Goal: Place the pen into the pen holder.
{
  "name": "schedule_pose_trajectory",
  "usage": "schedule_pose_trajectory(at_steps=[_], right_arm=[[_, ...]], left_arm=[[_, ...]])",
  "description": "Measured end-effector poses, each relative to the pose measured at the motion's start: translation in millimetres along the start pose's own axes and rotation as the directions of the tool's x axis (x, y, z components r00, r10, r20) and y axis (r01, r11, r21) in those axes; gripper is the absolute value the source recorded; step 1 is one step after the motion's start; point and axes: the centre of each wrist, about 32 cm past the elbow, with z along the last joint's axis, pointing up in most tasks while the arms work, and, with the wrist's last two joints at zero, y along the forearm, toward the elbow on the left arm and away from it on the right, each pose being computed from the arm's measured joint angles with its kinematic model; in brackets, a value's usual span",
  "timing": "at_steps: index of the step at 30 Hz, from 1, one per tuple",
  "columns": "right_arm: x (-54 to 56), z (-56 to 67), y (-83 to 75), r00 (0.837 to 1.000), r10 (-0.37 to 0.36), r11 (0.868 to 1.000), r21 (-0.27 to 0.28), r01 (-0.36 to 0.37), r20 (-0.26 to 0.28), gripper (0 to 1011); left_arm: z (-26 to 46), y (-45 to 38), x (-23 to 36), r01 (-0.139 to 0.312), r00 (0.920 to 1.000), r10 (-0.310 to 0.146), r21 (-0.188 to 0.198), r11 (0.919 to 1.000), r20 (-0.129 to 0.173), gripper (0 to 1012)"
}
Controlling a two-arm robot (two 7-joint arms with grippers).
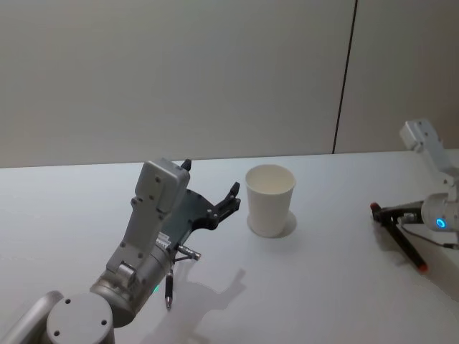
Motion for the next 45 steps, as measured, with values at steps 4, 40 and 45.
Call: schedule_pose_trajectory(at_steps=[4, 40, 45], right_arm=[[-1.5, 0.4, -4.6, 1.000, -0.004, 0.999, 0.047, 0.004, 0.014, 167], [-37.1, -26.6, -37.3, 0.987, -0.081, 0.833, 0.554, -0.009, 0.138, 167], [-44.5, -31.5, -35.3, 0.985, -0.090, 0.780, 0.625, -0.024, 0.150, 167]], left_arm=[[0.0, 0.0, 0.0, 0.000, 1.0000, 0.000, 0.000, 1.0000, 0.000, 1004], [0.0, 0.0, 0.0, 0.000, 1.0000, 0.000, 0.000, 1.0000, 0.000, 1004], [0.0, 0.0, 0.0, 0.000, 1.0000, 0.000, 0.000, 1.0000, 0.000, 1004]])
